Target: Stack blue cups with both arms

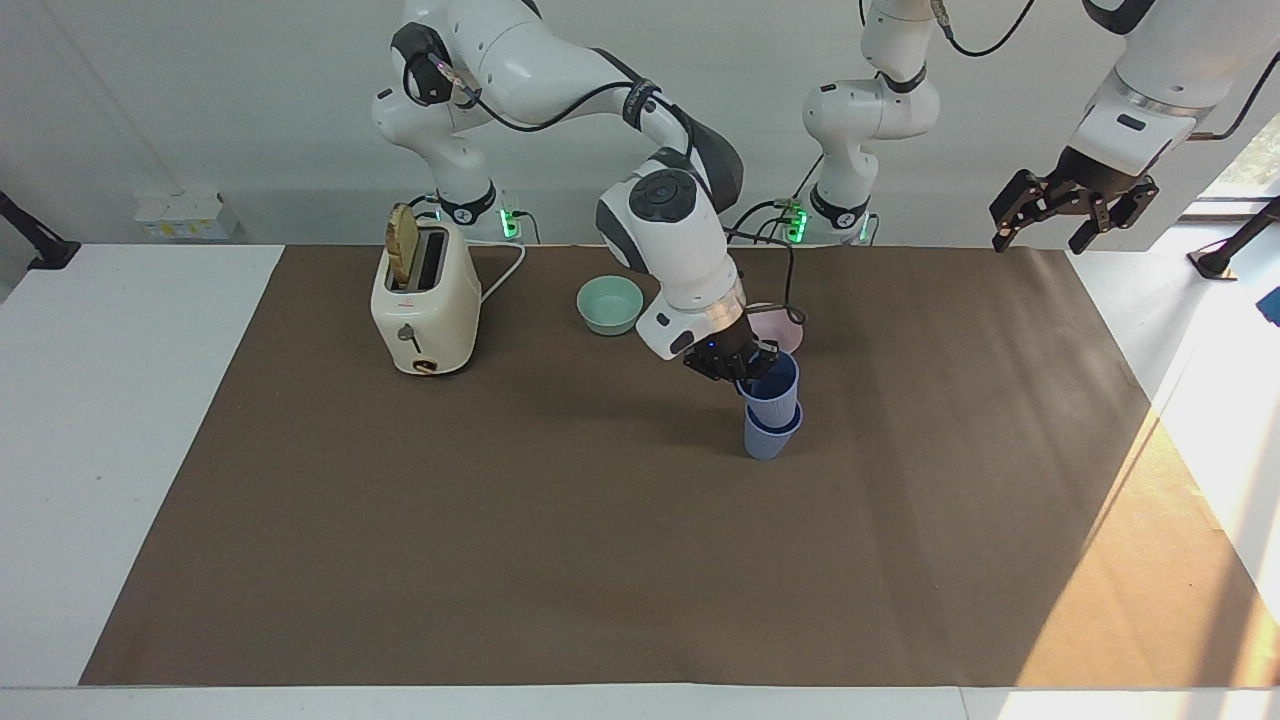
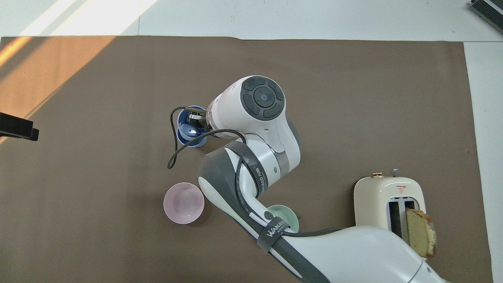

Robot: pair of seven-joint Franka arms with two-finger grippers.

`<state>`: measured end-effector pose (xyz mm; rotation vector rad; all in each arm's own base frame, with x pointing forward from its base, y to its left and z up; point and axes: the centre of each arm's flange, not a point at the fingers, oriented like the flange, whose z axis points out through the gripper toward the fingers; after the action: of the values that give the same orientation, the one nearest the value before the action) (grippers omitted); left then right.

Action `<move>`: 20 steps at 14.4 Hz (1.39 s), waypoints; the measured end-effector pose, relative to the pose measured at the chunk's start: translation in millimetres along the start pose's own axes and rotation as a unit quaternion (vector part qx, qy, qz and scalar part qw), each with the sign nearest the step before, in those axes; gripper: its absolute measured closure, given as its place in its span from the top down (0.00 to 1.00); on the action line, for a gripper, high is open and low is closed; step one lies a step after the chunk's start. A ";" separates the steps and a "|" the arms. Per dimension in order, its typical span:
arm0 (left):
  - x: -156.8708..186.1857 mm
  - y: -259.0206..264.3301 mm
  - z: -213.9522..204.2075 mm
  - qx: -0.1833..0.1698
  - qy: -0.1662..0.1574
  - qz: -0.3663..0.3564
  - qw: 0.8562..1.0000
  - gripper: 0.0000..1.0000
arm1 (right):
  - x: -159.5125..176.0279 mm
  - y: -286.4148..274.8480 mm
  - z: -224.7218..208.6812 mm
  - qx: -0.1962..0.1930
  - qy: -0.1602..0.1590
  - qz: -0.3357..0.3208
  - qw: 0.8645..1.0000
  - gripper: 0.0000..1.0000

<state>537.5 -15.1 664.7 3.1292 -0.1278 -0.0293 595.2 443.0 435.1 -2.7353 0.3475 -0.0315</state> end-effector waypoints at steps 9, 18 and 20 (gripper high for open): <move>0.0 0.0 0.0 0.000 0.000 0.000 1.000 1.00 | 4.2 4.2 -2.4 -0.009 0.003 0.000 1.000 1.00; 0.0 0.0 0.0 0.000 0.000 0.000 1.000 1.00 | 61.0 115.7 -157.7 -0.158 -0.019 -0.098 0.982 1.00; 0.0 0.0 0.0 0.000 0.000 0.000 1.000 1.00 | 72.1 140.4 -184.2 -0.170 -0.018 -0.105 0.980 1.00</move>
<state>537.5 -15.1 664.7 3.1292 -0.1278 -0.0293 619.1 231.5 551.4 -3.0967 0.0543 0.0250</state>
